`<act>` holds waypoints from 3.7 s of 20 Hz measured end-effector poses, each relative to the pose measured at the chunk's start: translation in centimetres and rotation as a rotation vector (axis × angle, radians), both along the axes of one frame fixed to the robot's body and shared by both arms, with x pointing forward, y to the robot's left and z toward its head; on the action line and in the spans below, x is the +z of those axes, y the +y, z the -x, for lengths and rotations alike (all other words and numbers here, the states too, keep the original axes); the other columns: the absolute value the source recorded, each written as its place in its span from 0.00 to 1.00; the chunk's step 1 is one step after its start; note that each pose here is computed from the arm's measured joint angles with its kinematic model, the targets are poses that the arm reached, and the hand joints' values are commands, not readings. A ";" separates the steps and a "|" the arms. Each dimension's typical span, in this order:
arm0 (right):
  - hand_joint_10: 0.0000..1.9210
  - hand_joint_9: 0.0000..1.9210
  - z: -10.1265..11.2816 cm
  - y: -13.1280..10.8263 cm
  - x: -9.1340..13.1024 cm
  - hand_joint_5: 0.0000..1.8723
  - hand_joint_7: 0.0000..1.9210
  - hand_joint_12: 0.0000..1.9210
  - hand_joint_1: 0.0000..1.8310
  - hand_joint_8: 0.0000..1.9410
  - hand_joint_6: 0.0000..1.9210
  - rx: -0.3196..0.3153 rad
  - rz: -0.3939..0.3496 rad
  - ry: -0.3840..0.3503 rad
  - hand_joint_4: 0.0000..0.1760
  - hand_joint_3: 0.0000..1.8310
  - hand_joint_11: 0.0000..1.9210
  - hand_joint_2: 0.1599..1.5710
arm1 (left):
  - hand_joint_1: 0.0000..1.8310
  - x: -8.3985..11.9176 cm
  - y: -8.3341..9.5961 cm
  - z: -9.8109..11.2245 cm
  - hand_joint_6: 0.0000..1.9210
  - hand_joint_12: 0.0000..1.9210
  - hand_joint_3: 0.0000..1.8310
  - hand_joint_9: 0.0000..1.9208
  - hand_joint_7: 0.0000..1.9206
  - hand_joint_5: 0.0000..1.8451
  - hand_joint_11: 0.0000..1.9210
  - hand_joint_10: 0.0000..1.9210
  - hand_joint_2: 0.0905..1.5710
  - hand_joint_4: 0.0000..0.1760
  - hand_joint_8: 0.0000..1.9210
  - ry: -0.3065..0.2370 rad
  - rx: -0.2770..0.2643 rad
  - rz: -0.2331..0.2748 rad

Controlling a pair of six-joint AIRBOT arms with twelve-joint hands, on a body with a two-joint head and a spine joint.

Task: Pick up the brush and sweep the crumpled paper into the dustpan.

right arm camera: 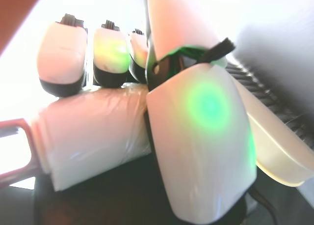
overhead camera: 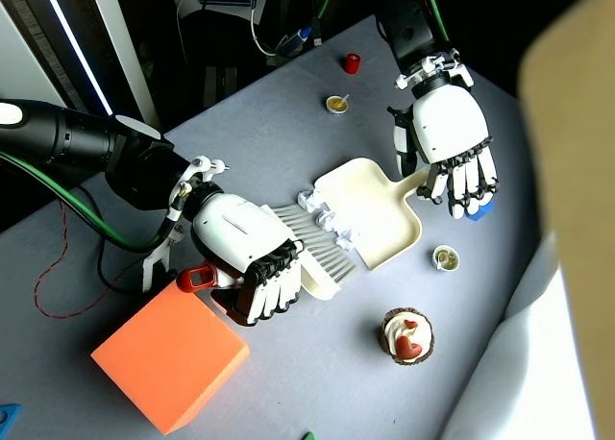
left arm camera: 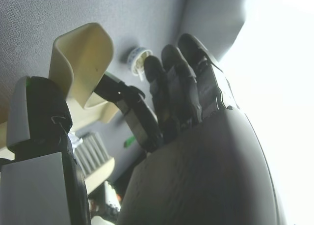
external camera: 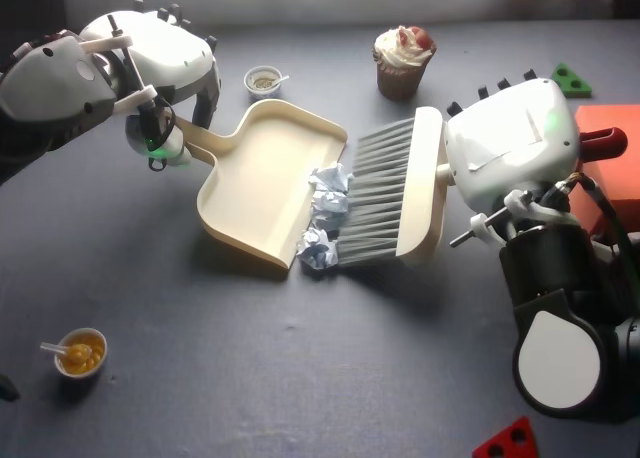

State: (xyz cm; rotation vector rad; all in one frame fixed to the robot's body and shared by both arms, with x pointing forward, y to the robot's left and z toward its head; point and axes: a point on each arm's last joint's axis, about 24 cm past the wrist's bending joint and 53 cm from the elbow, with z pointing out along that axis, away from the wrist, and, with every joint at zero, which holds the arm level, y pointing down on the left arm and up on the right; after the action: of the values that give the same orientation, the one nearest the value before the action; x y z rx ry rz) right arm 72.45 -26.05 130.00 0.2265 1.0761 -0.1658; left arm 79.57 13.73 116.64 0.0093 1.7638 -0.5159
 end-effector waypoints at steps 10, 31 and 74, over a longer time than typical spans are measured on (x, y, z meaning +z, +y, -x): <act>1.00 0.59 2.6 -0.5 3.9 0.55 0.57 1.00 0.88 1.00 1.00 -0.019 0.056 -0.015 0.72 0.00 0.66 0.71 | 0.62 0.1 0.1 0.0 0.48 0.33 0.00 0.19 0.24 0.55 0.03 0.00 0.68 0.00 0.00 0.002 0.006 0.010; 1.00 0.62 0.8 8.9 4.5 0.57 0.58 1.00 0.90 1.00 1.00 -0.104 0.836 0.333 1.00 0.00 0.66 0.69 | 0.63 -1.9 0.3 0.6 0.47 0.35 0.00 0.19 0.24 0.55 0.03 0.00 0.68 0.00 0.00 0.048 0.030 0.047; 1.00 0.67 -2.6 9.0 0.1 0.58 0.61 1.00 0.88 1.00 1.00 -0.265 0.666 0.521 1.00 0.00 0.71 0.70 | 0.63 -0.8 -0.2 0.6 0.48 0.36 0.00 0.18 0.24 0.55 0.02 0.00 0.68 0.00 0.00 0.027 0.012 0.048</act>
State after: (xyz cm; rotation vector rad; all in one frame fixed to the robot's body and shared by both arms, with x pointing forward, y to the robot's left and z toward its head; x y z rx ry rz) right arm 75.06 -17.06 130.08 -0.2962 1.4384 -0.8395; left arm 78.95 13.50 115.87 -0.0421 1.7767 -0.5514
